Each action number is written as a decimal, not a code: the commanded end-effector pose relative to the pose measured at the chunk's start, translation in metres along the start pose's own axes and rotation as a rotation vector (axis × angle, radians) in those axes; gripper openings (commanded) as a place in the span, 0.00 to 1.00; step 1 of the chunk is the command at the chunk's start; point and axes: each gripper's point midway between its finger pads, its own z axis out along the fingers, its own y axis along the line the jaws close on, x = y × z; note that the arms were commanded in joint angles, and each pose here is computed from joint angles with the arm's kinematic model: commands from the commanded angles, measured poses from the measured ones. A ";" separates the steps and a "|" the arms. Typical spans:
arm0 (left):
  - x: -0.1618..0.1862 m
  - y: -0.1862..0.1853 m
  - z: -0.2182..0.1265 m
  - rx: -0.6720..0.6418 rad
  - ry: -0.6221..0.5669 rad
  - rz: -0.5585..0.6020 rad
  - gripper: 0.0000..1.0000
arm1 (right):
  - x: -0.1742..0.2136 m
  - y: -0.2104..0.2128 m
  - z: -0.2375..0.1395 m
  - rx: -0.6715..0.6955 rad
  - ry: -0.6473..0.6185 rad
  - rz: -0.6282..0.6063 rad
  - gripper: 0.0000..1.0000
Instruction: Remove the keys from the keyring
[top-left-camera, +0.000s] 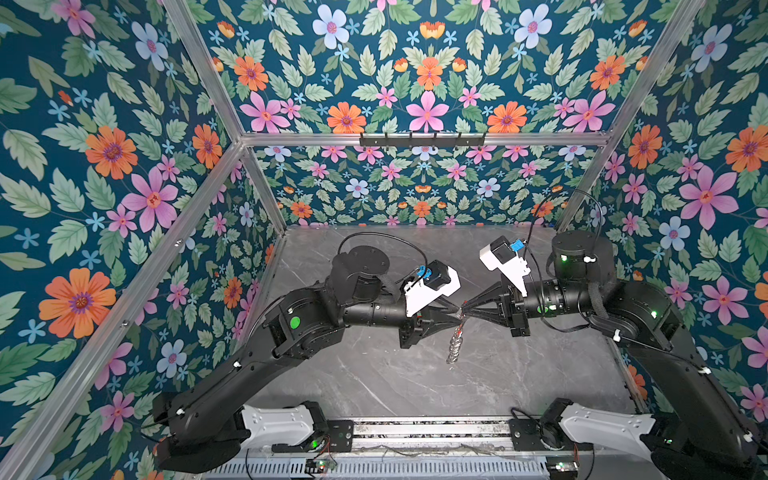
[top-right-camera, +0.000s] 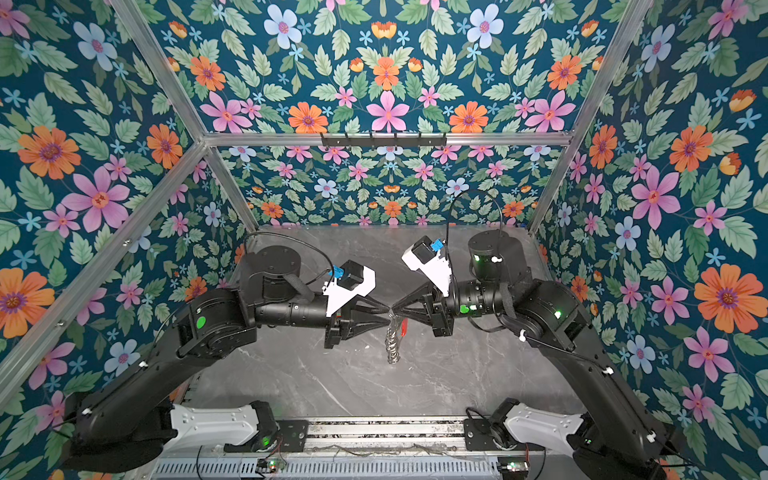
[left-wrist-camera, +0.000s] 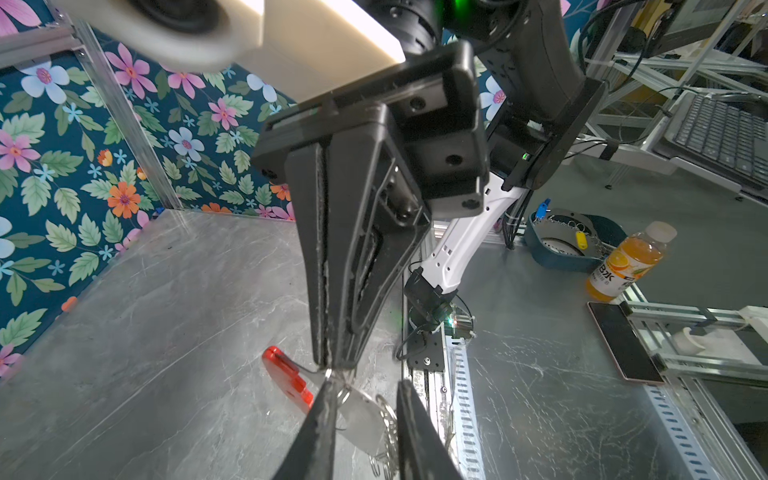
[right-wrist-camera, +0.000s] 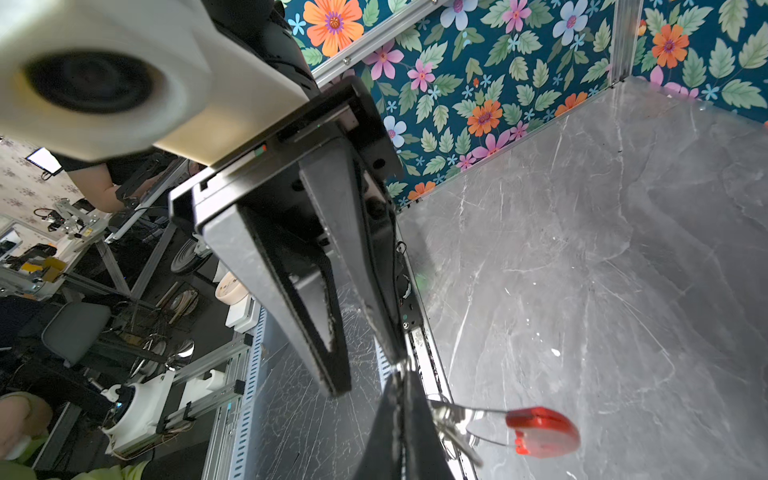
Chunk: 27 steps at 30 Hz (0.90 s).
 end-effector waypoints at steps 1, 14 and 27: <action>0.004 -0.001 0.002 0.016 0.025 0.005 0.31 | -0.003 0.007 -0.001 -0.032 -0.003 -0.029 0.00; 0.001 0.015 -0.007 -0.035 0.020 -0.006 0.31 | 0.001 0.015 -0.002 -0.084 0.010 -0.033 0.00; -0.003 -0.001 0.002 0.101 0.005 -0.014 0.21 | 0.000 0.007 0.001 -0.052 0.006 -0.026 0.00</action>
